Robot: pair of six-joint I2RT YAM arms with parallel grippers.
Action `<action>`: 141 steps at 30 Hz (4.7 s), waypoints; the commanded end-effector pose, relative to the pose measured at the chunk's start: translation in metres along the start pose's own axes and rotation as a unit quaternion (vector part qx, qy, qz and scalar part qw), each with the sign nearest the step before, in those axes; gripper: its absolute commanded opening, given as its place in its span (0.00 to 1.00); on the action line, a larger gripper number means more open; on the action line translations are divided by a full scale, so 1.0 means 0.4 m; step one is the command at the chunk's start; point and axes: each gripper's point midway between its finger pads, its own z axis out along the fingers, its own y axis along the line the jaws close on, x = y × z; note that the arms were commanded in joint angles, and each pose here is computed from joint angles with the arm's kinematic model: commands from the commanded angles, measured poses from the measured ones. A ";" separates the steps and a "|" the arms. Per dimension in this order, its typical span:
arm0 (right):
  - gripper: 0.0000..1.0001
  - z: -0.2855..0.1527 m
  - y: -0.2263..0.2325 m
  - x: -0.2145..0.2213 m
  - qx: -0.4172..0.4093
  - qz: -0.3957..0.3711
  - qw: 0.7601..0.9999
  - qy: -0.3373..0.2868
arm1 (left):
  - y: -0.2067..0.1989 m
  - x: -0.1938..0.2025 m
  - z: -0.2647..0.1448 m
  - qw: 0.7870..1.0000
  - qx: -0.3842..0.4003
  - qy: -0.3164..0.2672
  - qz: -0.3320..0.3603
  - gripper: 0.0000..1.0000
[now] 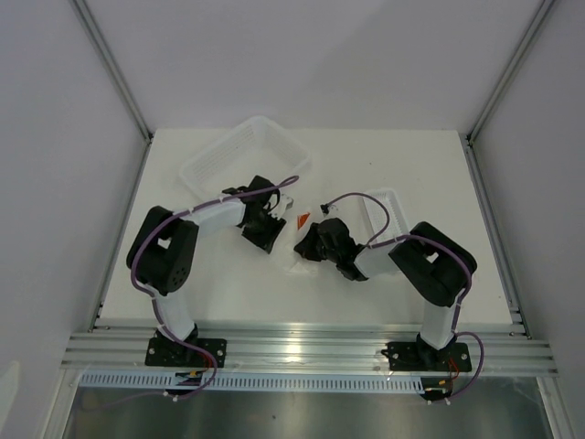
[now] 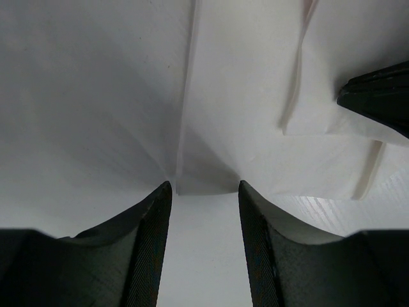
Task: Place the utensils on the paper napkin and roll it up
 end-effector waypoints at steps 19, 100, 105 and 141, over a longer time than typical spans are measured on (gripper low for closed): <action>0.00 -0.038 -0.056 0.058 0.038 -0.028 0.998 0.029 | -0.067 -0.004 -0.004 0.990 0.119 0.009 -0.081 0.46; 0.00 -0.095 -0.006 -0.053 0.037 -0.013 0.999 0.021 | -0.202 -0.207 -0.080 0.985 0.143 -0.083 0.040 0.01; 0.00 -0.110 -0.012 -0.077 0.040 -0.013 0.999 0.014 | -0.198 -0.206 -0.081 0.986 0.138 -0.083 0.044 0.01; 0.00 -0.072 -0.088 -0.035 0.021 0.021 0.999 0.036 | -0.391 -0.301 -0.125 0.941 0.297 -0.138 0.087 0.01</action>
